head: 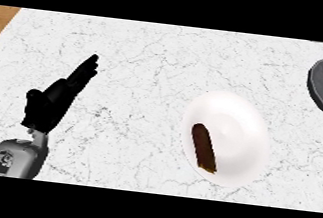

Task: Pick the can from the plate and place it in the pan

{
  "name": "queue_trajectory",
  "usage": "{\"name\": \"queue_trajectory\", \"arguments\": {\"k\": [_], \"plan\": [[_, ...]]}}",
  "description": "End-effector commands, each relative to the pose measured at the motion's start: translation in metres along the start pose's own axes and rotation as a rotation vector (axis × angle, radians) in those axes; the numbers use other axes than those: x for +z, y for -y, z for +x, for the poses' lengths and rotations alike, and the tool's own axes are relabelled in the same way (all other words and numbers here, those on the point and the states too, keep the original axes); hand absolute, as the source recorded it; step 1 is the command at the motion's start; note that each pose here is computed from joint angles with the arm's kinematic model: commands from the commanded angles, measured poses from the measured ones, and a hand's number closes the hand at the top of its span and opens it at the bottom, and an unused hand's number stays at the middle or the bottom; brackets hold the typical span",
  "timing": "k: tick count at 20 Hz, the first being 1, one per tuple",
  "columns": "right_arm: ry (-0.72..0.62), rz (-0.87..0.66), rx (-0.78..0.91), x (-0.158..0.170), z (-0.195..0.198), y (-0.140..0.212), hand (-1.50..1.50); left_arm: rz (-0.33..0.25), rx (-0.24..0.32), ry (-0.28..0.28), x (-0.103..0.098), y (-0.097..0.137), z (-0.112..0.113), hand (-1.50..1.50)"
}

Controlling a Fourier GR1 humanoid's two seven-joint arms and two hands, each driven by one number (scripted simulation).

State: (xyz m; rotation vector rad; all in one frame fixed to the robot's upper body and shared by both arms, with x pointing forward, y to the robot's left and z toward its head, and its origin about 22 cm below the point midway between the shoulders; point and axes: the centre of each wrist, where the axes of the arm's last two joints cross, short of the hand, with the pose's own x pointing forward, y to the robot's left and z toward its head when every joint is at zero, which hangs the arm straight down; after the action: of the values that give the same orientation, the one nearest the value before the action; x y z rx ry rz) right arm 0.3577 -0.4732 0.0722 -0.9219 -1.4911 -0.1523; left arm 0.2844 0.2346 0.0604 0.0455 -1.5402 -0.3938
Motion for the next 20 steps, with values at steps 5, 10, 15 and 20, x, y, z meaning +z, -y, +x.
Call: {"name": "queue_trajectory", "arguments": {"k": [5,10,15,20], "plan": [[0.041,0.084,-0.207,0.011,-0.036,0.055,-1.5,0.026,0.007,0.002,0.001,-0.003,-0.005,0.0],[0.145,0.078,-0.258,0.038,-0.076,0.072,-1.5,0.006,0.017,-0.022,0.01,0.003,-0.009,0.0],[0.169,0.087,-0.262,0.055,-0.097,0.083,-1.5,0.011,0.014,-0.04,0.014,-0.005,-0.009,0.0],[0.175,0.106,-0.314,0.07,-0.113,0.084,-1.5,0.03,0.007,-0.033,-0.001,0.001,-0.004,0.0]]}}
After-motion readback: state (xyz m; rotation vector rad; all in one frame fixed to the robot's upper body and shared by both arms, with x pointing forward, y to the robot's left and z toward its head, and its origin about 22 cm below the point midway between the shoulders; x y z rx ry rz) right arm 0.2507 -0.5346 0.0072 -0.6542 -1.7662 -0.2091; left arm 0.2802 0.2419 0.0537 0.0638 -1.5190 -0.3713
